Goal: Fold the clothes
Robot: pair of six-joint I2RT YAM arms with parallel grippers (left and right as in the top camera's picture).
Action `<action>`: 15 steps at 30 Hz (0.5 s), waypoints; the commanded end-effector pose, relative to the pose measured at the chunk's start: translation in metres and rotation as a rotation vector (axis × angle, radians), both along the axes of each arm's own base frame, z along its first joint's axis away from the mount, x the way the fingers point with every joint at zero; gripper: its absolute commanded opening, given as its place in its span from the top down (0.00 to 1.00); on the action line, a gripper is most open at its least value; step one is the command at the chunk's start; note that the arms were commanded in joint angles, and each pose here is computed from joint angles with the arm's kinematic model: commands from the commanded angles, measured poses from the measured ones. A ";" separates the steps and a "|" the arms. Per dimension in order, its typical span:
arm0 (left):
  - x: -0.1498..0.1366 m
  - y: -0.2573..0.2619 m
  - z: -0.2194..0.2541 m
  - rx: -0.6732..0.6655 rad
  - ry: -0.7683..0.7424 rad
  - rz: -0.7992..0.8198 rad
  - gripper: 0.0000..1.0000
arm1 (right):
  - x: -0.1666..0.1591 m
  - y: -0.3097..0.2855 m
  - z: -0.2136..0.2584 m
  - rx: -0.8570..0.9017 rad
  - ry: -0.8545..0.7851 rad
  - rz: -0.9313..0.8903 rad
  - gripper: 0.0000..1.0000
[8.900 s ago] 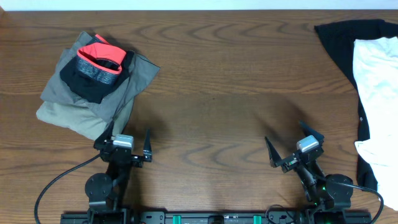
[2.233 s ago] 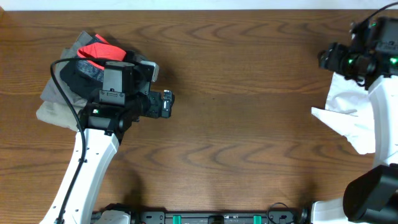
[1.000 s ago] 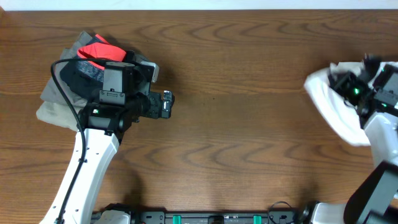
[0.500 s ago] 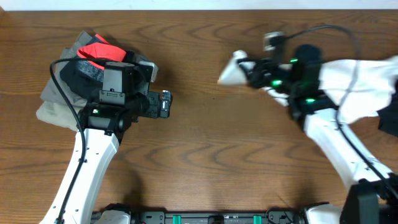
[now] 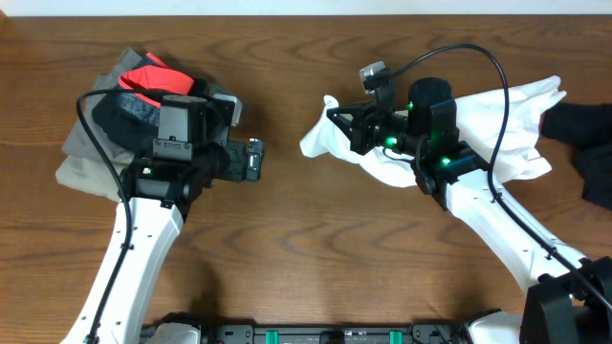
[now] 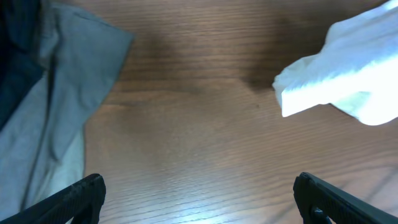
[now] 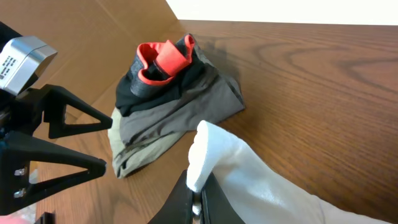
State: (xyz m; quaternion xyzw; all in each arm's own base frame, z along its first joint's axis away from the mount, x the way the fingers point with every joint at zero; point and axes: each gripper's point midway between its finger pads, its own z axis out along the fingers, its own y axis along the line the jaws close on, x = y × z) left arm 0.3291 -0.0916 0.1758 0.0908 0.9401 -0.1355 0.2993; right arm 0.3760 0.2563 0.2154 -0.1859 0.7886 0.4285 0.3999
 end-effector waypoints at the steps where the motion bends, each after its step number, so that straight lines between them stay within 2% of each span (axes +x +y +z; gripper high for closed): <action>1: -0.002 -0.016 0.012 -0.080 -0.010 -0.056 0.02 | -0.005 0.005 0.008 0.011 -0.038 0.051 0.97; 8: -0.001 -0.026 0.006 -0.125 0.005 -0.090 0.02 | -0.019 0.018 0.047 0.146 -0.096 0.163 0.97; 15: 0.008 -0.068 0.019 -0.302 -0.043 -0.253 0.02 | -0.031 0.024 0.089 0.281 -0.155 0.237 0.96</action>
